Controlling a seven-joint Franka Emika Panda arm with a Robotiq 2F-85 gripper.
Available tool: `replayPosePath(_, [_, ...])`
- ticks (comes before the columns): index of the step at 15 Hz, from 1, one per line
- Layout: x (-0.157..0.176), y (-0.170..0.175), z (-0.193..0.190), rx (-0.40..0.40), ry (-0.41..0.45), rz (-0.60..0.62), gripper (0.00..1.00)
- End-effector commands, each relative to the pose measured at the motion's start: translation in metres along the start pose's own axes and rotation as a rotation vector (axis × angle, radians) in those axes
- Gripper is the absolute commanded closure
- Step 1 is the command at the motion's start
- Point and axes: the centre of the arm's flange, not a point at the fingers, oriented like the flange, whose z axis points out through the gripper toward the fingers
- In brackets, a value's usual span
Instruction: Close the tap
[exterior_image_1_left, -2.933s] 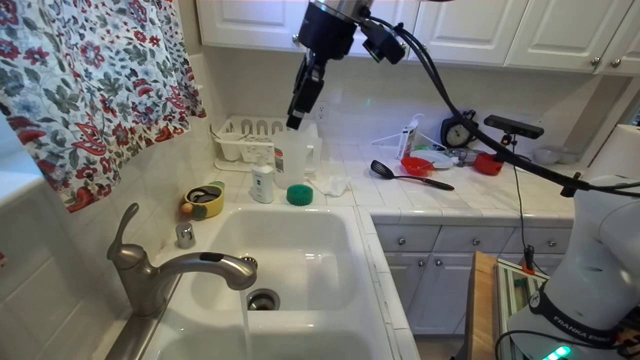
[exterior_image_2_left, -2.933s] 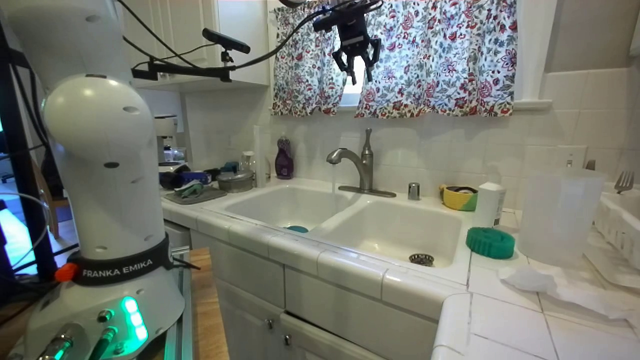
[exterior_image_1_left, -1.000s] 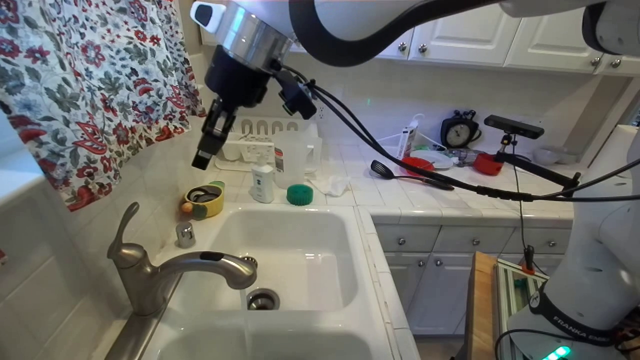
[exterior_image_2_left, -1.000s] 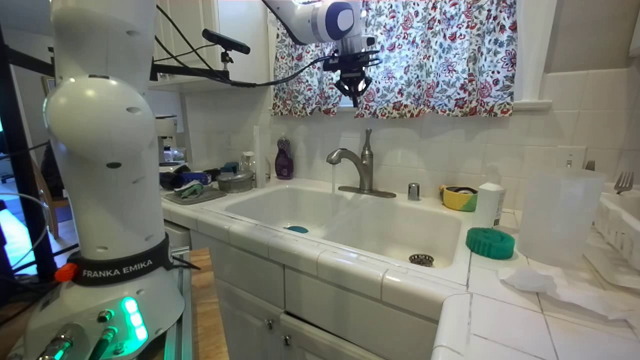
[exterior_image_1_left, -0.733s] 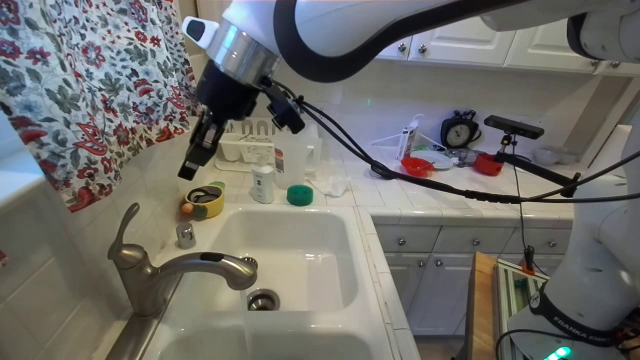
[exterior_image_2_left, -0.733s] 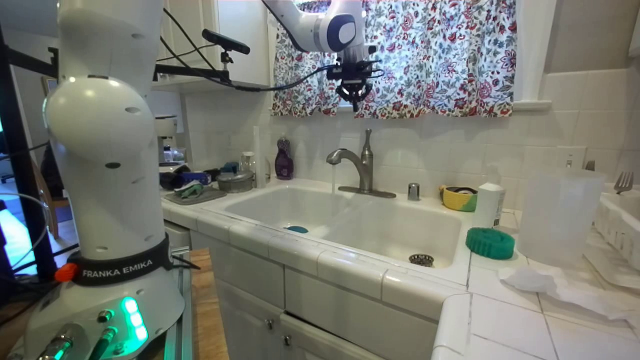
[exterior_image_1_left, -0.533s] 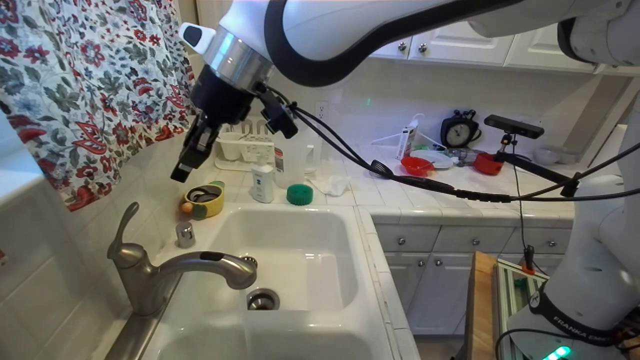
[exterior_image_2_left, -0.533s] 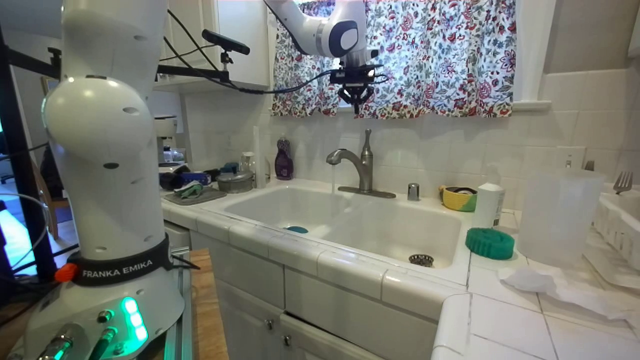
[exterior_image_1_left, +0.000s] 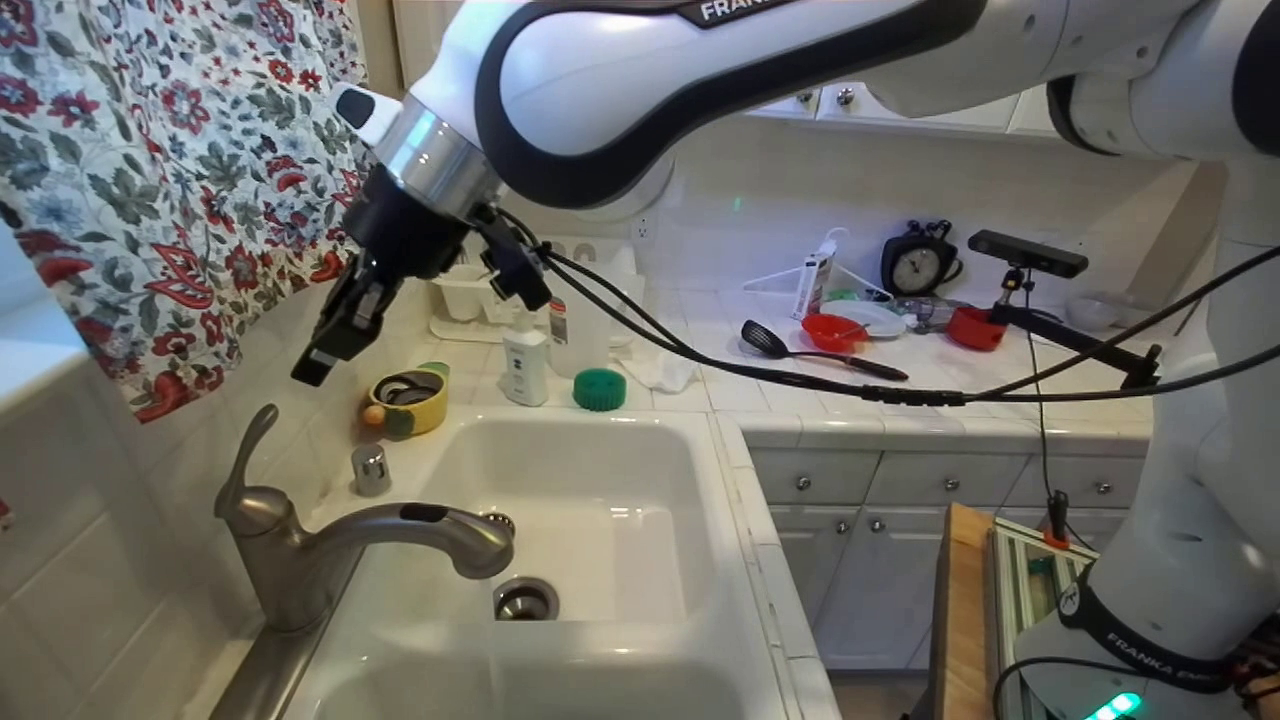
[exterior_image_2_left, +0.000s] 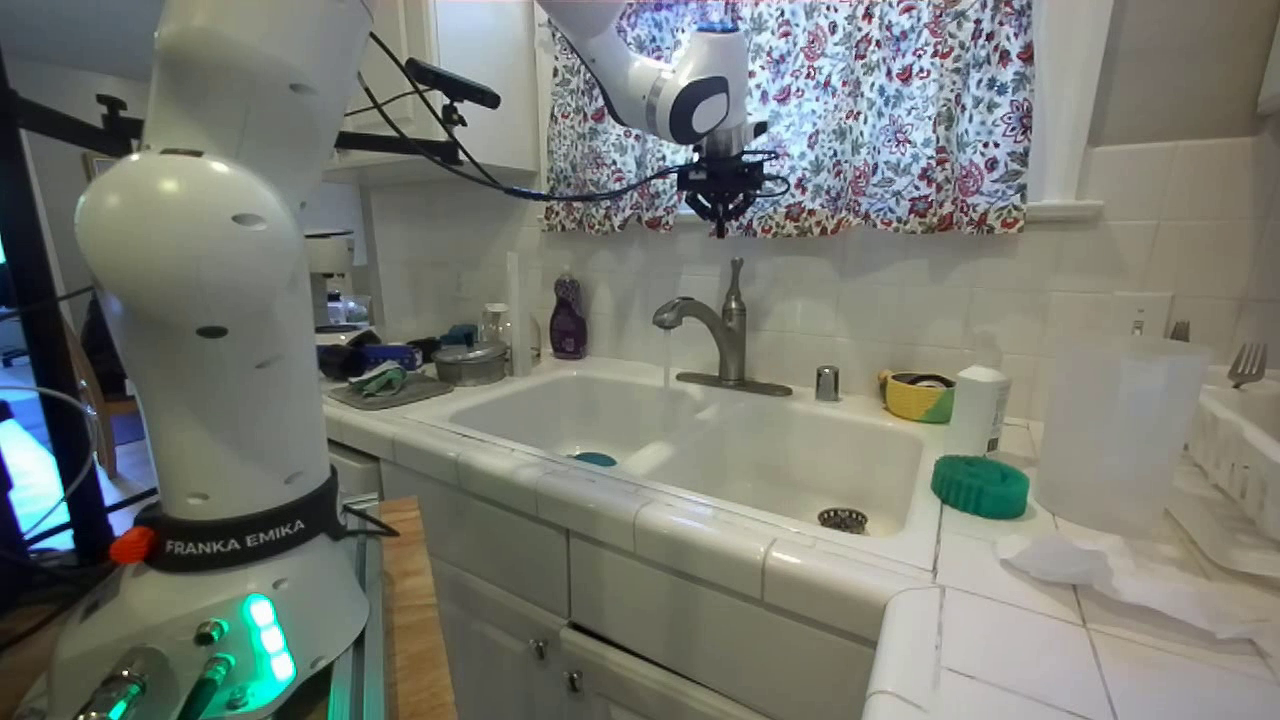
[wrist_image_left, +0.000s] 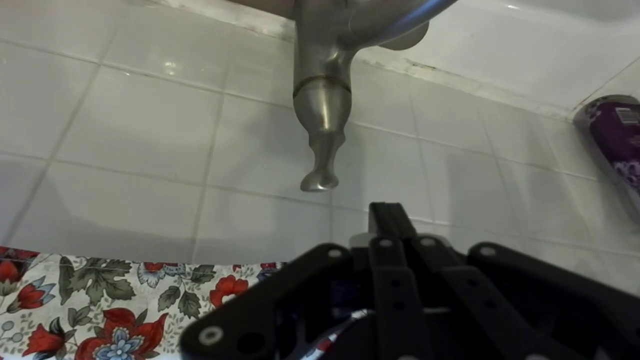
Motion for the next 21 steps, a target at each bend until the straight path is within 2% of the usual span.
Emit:
replayPosePath(1, [0.015,0.013,0.021,0.019,0.057,-0.022,1.00])
replayPosePath(12, [0.021,0.033,0.057,0.019,0.084,-0.006,1.00])
replayPosePath(21, [0.013,0.038,0.065,0.035,0.052,0.007,1.00])
